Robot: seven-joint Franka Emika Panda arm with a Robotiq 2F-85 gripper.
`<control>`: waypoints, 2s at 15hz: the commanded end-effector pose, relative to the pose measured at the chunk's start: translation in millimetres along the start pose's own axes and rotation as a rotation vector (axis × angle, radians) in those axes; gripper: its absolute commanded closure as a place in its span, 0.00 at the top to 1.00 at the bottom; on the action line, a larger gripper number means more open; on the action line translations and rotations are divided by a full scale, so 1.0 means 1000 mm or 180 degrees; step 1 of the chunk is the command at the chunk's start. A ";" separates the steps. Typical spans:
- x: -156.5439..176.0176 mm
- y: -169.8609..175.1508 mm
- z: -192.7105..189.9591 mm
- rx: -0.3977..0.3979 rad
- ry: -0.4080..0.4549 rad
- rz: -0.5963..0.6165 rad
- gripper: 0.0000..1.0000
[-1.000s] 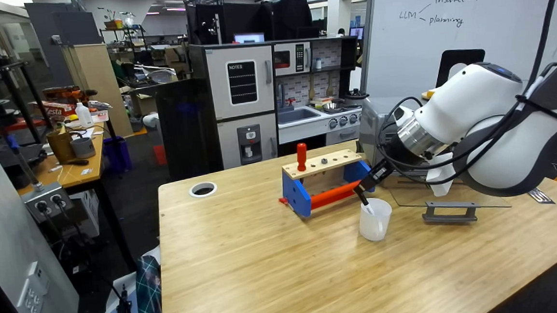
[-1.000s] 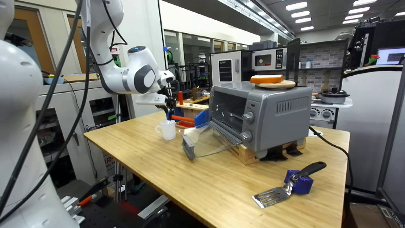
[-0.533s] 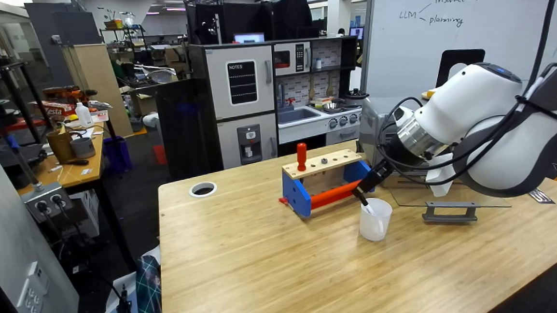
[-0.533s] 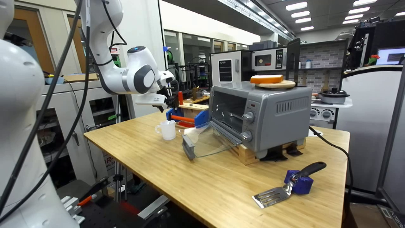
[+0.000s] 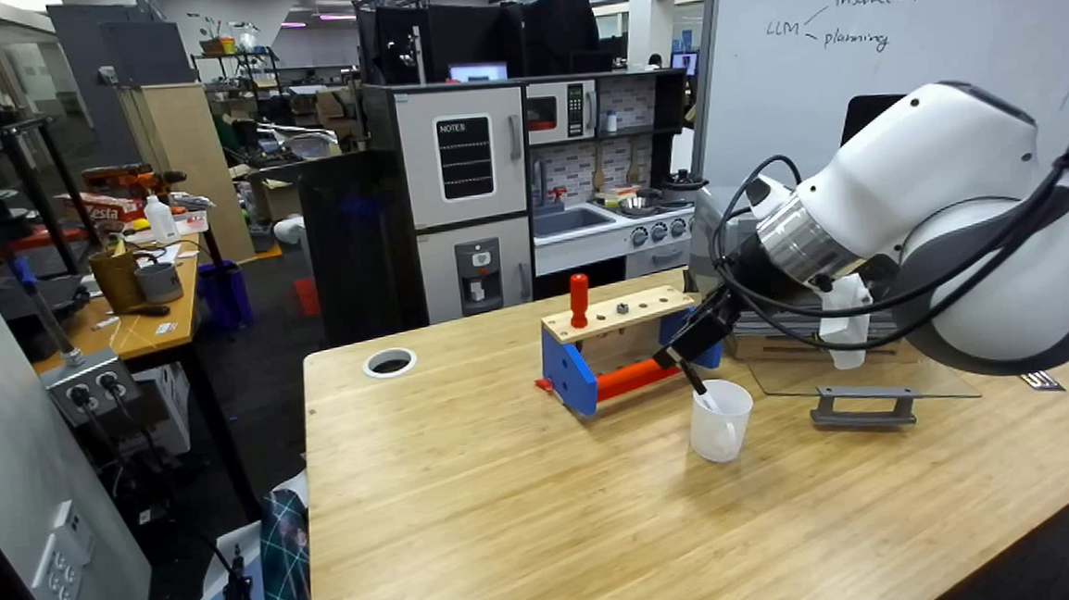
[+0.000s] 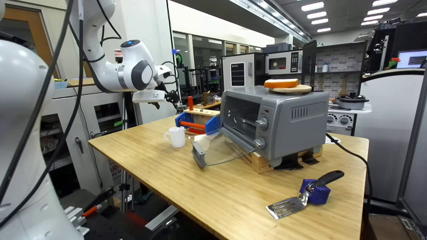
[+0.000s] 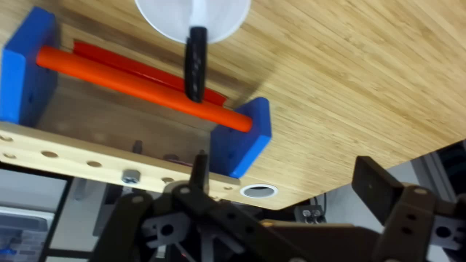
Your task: Put the marker in the mug
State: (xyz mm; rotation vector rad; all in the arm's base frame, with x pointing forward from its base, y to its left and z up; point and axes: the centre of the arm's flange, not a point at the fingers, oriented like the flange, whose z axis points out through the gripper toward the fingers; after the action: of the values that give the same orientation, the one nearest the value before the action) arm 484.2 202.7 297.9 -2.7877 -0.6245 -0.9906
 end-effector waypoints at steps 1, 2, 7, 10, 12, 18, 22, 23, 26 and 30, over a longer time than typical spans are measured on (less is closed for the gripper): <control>-0.001 -0.040 -0.046 0.0041 0.0126 -0.0387 1.00; -0.004 -0.049 -0.057 0.0053 0.0169 -0.0447 1.00; -0.036 -0.054 -0.084 -0.0002 0.0183 -0.0601 1.00; -0.059 -0.064 -0.098 -0.0051 0.0234 -0.0465 1.00; -0.061 -0.033 -0.081 0.0041 0.0172 -0.0417 1.00; -0.069 -0.040 -0.086 0.0024 0.0200 -0.0332 1.00; -0.069 -0.040 -0.086 0.0023 0.0200 -0.0332 1.00; -0.069 -0.040 -0.086 0.0023 0.0200 -0.0332 1.00; -0.069 -0.040 -0.086 0.0023 0.0200 -0.0332 1.00; -0.069 -0.040 -0.086 0.0023 0.0200 -0.0332 1.00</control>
State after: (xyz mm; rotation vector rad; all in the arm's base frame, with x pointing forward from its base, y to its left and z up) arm 369.3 194.6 320.4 -2.7302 -0.7701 -1.0883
